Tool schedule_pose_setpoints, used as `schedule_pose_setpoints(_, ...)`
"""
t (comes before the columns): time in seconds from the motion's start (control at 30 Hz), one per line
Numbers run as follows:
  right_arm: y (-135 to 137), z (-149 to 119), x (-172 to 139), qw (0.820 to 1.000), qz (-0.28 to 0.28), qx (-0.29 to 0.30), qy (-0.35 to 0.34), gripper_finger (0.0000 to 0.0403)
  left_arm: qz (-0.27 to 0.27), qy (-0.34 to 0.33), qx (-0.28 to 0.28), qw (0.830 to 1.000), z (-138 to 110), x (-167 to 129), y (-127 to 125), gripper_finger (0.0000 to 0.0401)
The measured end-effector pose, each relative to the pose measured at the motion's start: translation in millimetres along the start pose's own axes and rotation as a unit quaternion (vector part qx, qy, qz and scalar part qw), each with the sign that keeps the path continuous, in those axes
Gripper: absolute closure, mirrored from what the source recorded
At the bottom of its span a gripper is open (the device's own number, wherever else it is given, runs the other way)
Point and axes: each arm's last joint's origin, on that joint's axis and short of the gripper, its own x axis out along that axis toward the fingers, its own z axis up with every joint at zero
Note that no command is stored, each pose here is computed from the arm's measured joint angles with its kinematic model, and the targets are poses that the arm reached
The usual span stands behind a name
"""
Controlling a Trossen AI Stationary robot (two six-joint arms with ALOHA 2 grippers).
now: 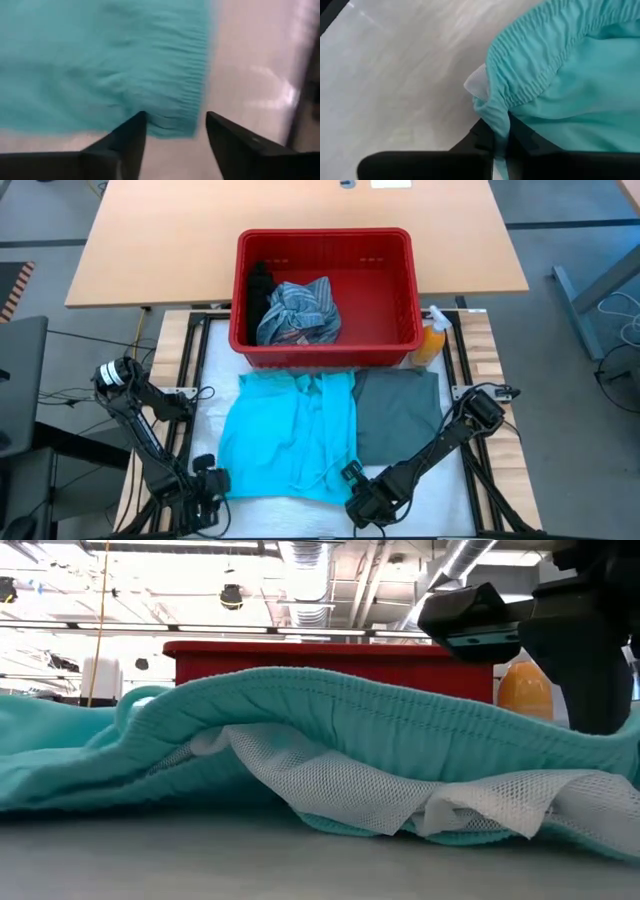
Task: Fold Laundry from Bin
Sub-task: Fold the sky blue shorts
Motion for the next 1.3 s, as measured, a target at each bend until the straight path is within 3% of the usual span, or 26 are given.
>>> schedule_pose_setpoints(0.17, 0, 1, 0, 1.000, 0.001, 0.025, -0.004, 0.0362, -0.026, -0.032, 0.198, 0.979, 13, -12, -15, 0.0158)
schedule_pose_setpoints(0.3, 0, 2, 1, 0.999, 0.003, 0.051, -0.010, 0.0360, -0.003, -0.017, 0.328, 0.945, 21, -20, -15, 0.0148)
schedule_pose_setpoints(0.5, 3, 4, 1, 0.992, 0.007, 0.124, -0.024, 0.0359, 0.041, 0.040, 0.468, 0.882, 18, -28, -6, 0.0148)
schedule_pose_setpoints(0.67, 6, 8, 1, 0.984, 0.011, 0.171, -0.040, 0.0359, 0.066, 0.071, 0.554, 0.827, 13, -34, -2, 0.0147)
schedule_pose_setpoints(0.83, 6, 11, 1, 0.974, 0.016, 0.218, -0.055, 0.0358, 0.089, 0.008, 0.641, 0.762, 17, -27, -5, 0.0147)
schedule_pose_setpoints(0.9, 6, 13, 1, 0.970, 0.019, 0.235, -0.064, 0.0358, 0.068, -0.003, 0.671, 0.738, 20, -23, -7, 0.0147)
schedule_pose_setpoints(1.0, 6, 15, 1, 0.964, 0.023, 0.254, -0.074, 0.0358, 0.022, 0.006, 0.698, 0.715, 19, -16, -7, 0.0147)
schedule_pose_setpoints(1.13, 6, 17, 1, 0.956, 0.027, 0.278, -0.084, 0.0358, 0.017, 0.023, 0.727, 0.686, 16, -11, -2, 0.0147)
schedule_pose_setpoints(1.3, 6, 17, 1, 0.952, 0.028, 0.292, -0.086, 0.0358, -0.017, 0.025, 0.744, 0.667, 14, -2, 2, 0.0147)
